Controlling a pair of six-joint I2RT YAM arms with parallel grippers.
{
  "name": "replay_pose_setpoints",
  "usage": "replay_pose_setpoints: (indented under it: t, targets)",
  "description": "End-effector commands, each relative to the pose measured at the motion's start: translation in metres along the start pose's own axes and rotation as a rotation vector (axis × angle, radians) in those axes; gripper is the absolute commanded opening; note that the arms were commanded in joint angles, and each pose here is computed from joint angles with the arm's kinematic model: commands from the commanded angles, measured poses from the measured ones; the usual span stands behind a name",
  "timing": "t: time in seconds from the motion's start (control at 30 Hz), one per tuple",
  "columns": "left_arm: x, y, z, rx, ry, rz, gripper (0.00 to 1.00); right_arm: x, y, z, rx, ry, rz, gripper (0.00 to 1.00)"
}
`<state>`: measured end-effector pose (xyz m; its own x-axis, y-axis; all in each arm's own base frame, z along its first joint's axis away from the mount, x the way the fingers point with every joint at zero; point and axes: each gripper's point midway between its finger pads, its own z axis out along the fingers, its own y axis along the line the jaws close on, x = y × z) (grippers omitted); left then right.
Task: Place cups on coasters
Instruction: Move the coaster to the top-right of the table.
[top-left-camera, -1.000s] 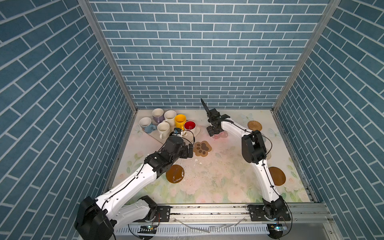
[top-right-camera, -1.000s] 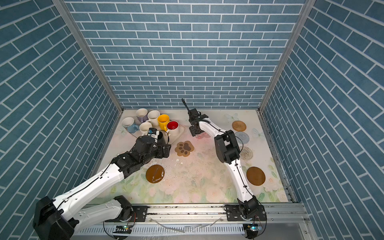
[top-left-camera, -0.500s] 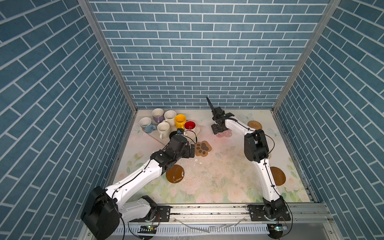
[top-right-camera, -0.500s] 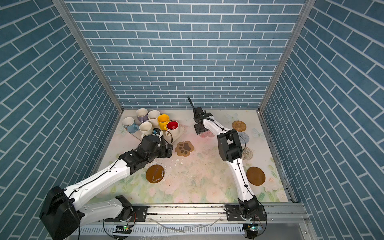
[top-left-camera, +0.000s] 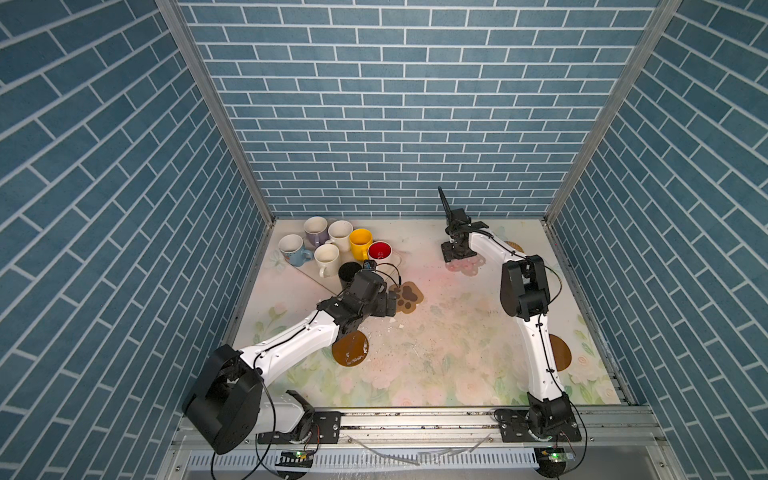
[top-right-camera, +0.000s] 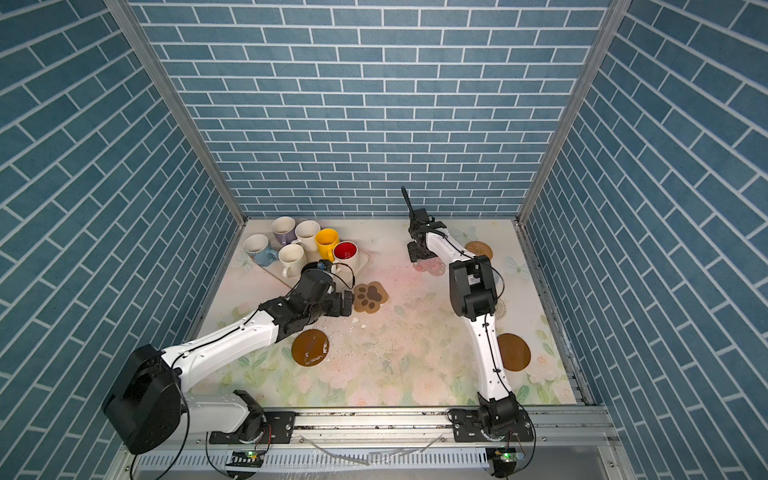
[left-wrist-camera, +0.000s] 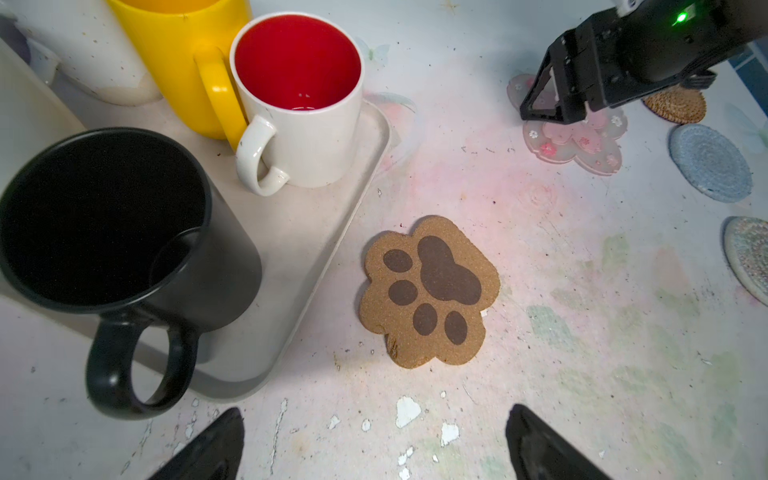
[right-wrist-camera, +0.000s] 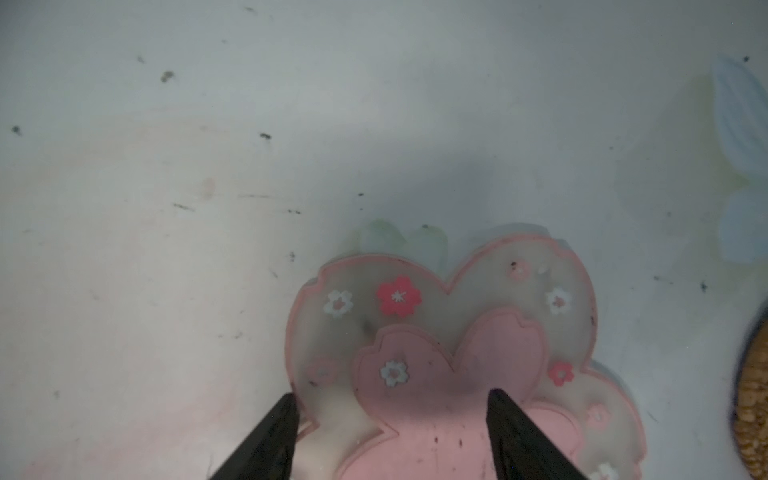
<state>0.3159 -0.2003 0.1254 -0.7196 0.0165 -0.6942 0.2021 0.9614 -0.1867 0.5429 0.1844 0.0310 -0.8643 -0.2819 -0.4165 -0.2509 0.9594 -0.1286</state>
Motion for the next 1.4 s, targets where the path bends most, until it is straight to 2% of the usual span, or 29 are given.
replay_pose_setpoints:
  t: [0.0,0.4,0.67,0.83,1.07,1.37]
  targets:
    - [0.001,-0.005,0.006,0.013,-0.001,-0.006,0.99,0.043,-0.017,0.022,0.021,0.146,-0.008,0.72]
    - [0.009,-0.003,0.020,-0.008,0.023,-0.017,0.99,0.019,-0.027,0.018,0.006,0.090,-0.010,0.72]
    - [0.009,-0.006,0.006,0.000,0.020,-0.022,0.99,-0.017,-0.029,-0.027,-0.022,-0.007,0.043,0.72]
    - [0.012,-0.004,-0.006,0.006,0.022,-0.017,0.99,-0.023,-0.027,-0.065,-0.053,-0.055,0.101,0.72]
    - [0.006,-0.006,-0.017,0.019,0.012,0.014,0.99,0.011,-0.026,-0.122,-0.062,-0.106,0.155,0.72]
    - [0.002,-0.012,-0.016,0.040,0.014,0.025,0.99,0.092,-0.017,-0.152,-0.155,-0.115,0.298,0.72]
